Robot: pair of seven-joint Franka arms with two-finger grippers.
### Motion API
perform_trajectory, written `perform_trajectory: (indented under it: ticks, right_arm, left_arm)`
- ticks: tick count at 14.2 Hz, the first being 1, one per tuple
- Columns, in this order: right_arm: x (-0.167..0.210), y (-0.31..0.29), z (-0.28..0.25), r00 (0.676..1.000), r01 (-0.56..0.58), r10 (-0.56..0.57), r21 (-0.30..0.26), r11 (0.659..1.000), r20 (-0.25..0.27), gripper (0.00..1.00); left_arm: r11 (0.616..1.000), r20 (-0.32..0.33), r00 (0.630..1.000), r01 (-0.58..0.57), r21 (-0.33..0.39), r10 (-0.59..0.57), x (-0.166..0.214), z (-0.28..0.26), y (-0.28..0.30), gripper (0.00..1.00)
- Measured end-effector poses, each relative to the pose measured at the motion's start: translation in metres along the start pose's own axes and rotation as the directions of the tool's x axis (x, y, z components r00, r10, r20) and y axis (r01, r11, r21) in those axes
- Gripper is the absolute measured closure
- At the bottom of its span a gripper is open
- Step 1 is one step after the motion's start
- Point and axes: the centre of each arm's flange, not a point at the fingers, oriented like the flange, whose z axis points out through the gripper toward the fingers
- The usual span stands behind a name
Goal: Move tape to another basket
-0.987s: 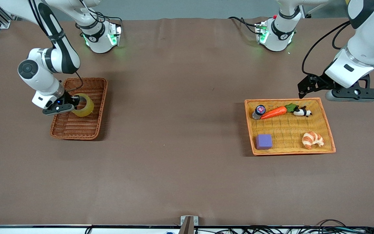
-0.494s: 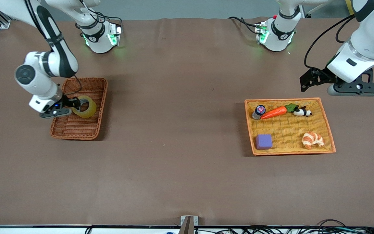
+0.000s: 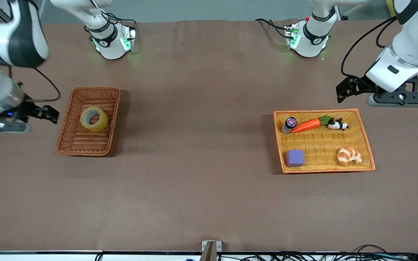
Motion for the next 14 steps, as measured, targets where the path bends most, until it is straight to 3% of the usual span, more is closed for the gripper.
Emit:
perform_trajectory:
  ticks: [5, 10, 14]
  right_arm:
    - [-0.008, 0.009, -0.114, 0.998, -0.058, 0.062, 0.107, 0.993, -0.026, 0.0]
    - [-0.009, 0.01, -0.097, 0.998, -0.066, 0.063, 0.119, 0.991, 0.032, 0.0]
    - [-0.008, 0.005, -0.096, 0.997, -0.069, 0.065, 0.159, 0.985, 0.032, 0.0]
  left_arm:
    - [1.0, 0.032, 0.999, -0.002, 0.005, 0.002, -0.006, -0.007, -0.003, 0.0]
    - [1.0, 0.043, 0.999, -0.01, 0.006, 0.01, -0.007, -0.008, -0.005, 0.0]
    - [1.0, 0.041, 0.999, -0.005, 0.006, 0.005, -0.007, -0.009, -0.007, 0.0]
